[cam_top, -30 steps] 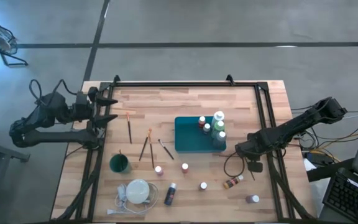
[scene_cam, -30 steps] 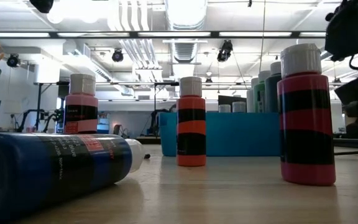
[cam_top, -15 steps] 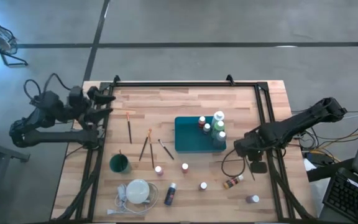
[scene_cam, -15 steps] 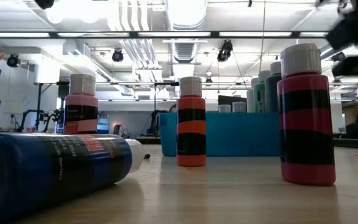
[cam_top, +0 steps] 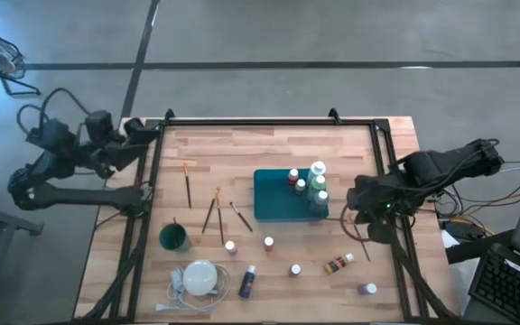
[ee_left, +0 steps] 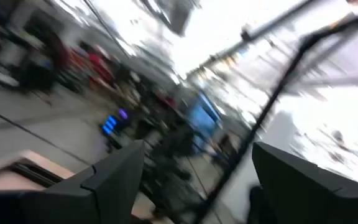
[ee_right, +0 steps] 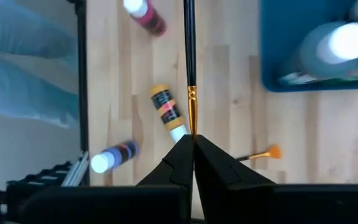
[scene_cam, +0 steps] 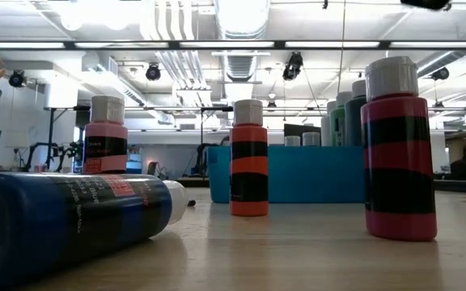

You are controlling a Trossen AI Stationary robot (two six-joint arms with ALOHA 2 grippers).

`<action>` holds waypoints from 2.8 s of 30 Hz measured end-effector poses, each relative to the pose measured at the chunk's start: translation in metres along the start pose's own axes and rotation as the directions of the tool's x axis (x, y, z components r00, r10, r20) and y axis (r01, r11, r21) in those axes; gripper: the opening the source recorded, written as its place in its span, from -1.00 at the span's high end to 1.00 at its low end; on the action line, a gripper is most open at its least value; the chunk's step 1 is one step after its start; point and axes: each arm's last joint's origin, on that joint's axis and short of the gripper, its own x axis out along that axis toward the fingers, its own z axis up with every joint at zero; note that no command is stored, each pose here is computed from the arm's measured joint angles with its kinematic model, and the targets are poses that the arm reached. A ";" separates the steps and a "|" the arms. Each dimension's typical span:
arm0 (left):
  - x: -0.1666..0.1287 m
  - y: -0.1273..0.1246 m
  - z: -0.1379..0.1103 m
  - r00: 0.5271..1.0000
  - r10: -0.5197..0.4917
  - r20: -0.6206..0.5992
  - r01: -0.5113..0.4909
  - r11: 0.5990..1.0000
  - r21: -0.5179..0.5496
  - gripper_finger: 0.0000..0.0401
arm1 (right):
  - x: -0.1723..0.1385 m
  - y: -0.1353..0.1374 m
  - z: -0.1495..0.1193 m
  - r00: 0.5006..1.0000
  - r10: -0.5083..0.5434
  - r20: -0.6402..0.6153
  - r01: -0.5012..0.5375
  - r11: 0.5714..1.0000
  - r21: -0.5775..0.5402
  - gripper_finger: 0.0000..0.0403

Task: Pick & Place Paint Supplies
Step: Put the gold paintbrush into the green cup

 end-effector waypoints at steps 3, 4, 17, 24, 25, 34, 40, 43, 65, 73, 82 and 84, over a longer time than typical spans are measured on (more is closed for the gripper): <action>0.034 -0.012 0.016 0.988 -0.096 -0.125 0.097 0.995 -0.001 -0.52 | -0.008 0.003 0.004 0.999 -0.025 -0.027 0.024 0.999 -0.021 0.96; 0.045 -0.017 0.022 0.978 -0.132 -0.161 0.136 0.990 0.020 -0.52 | -0.009 0.004 0.006 0.999 -0.032 -0.040 0.030 0.999 -0.037 0.96; 0.172 -0.026 0.050 0.779 -0.116 -0.617 0.170 0.985 0.029 -0.47 | -0.006 0.031 0.061 0.990 -0.041 -0.137 0.020 0.988 -0.153 0.96; 0.210 -0.010 0.035 0.630 -0.035 -0.776 0.094 0.995 0.032 -0.47 | -0.012 0.039 0.080 0.996 -0.051 -0.076 0.038 0.987 -0.159 0.96; 0.217 -0.007 0.031 0.618 -0.031 -0.786 0.086 0.996 0.029 -0.47 | -0.011 0.039 0.083 0.996 -0.062 -0.070 0.051 0.987 -0.155 0.96; 0.247 0.014 -0.003 0.528 -0.125 -0.840 0.100 0.991 -0.085 -0.47 | 0.009 0.035 0.097 0.984 -0.151 -0.095 0.136 0.980 -0.147 0.96; 0.256 0.021 -0.016 0.497 -0.146 -0.856 0.099 0.989 -0.111 -0.47 | 0.020 0.029 0.105 0.959 -0.273 -0.079 0.258 0.953 -0.159 0.96; 0.262 0.025 -0.023 0.468 -0.195 -0.862 0.086 0.981 -0.175 -0.47 | 0.026 0.028 0.109 0.940 -0.334 -0.070 0.316 0.929 -0.191 0.96; 0.320 0.079 -0.041 0.456 -0.521 -0.721 -0.114 0.769 -0.628 -0.47 | 0.005 0.048 0.117 0.715 -0.640 0.281 0.689 0.577 -0.439 0.96; 0.315 0.096 -0.031 0.481 -0.501 -0.720 -0.142 0.765 -0.628 -0.47 | 0.001 0.063 0.112 0.727 -0.607 0.321 0.681 0.577 -0.450 0.96; 0.315 0.103 -0.028 0.491 -0.497 -0.715 -0.201 0.734 -0.648 -0.47 | -0.018 0.082 0.105 0.549 -0.681 0.485 0.832 0.390 -0.395 0.96; 0.316 0.103 -0.027 0.493 -0.503 -0.709 -0.198 0.729 -0.655 -0.47 | -0.016 0.081 0.106 0.504 -0.709 0.494 0.856 0.333 -0.396 0.96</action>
